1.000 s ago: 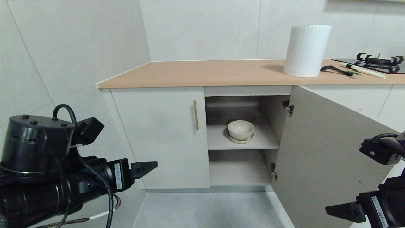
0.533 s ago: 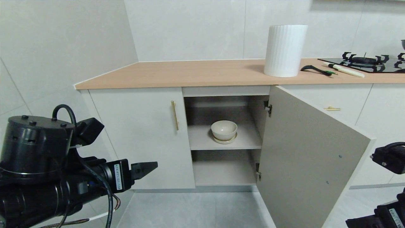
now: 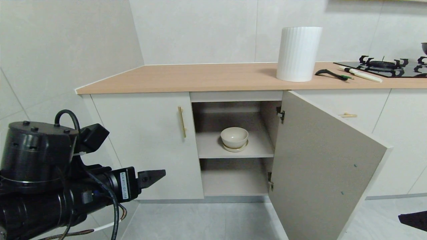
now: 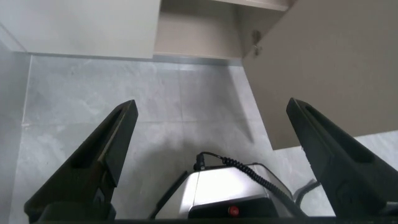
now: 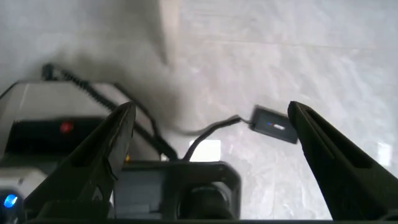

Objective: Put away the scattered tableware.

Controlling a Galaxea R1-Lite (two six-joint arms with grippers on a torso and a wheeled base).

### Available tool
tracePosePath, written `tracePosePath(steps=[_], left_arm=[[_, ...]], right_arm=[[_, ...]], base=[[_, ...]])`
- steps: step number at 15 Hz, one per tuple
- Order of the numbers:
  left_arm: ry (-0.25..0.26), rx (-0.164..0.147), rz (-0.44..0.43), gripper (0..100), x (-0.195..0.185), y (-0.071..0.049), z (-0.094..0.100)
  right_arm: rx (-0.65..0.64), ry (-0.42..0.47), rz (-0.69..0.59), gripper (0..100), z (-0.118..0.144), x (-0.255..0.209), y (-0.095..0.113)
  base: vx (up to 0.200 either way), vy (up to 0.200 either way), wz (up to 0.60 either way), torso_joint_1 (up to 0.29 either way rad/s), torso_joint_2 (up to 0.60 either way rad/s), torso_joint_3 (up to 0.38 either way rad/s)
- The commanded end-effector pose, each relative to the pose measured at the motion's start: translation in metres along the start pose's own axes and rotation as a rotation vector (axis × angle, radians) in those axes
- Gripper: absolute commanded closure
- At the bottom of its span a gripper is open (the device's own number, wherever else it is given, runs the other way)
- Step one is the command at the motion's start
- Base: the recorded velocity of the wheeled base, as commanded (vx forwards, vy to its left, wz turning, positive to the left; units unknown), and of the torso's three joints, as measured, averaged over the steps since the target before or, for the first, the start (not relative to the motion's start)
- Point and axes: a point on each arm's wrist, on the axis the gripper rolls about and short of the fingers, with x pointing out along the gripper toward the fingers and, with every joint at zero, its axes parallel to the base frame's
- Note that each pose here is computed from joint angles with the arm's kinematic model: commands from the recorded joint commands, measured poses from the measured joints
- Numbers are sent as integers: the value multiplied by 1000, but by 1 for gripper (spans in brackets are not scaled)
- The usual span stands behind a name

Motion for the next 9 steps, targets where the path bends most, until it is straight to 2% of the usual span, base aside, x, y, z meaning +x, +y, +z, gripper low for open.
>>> tracePosePath(steps=[1, 4, 6, 8, 9], left_arm=[[2, 0, 1, 0, 0, 0, 0], [4, 0, 0, 0, 1, 0, 0], [2, -1, 1, 0, 0, 0, 0], [3, -1, -1, 0, 0, 0, 0], [1, -1, 0, 0, 0, 0, 0]], right_arm=[[79, 8, -118, 0, 9, 8, -20], [178, -2, -185, 0, 26, 28, -31], [234, 26, -227, 0, 40, 52, -38], [261, 29, -225, 0, 47, 65, -41], [278, 18, -178, 0, 49, 74, -41]], base=[[0, 0, 0, 0, 0, 0], [0, 0, 0, 0, 0, 0], [0, 0, 0, 0, 0, 0], [0, 0, 0, 0, 0, 0], [0, 0, 0, 0, 0, 0]])
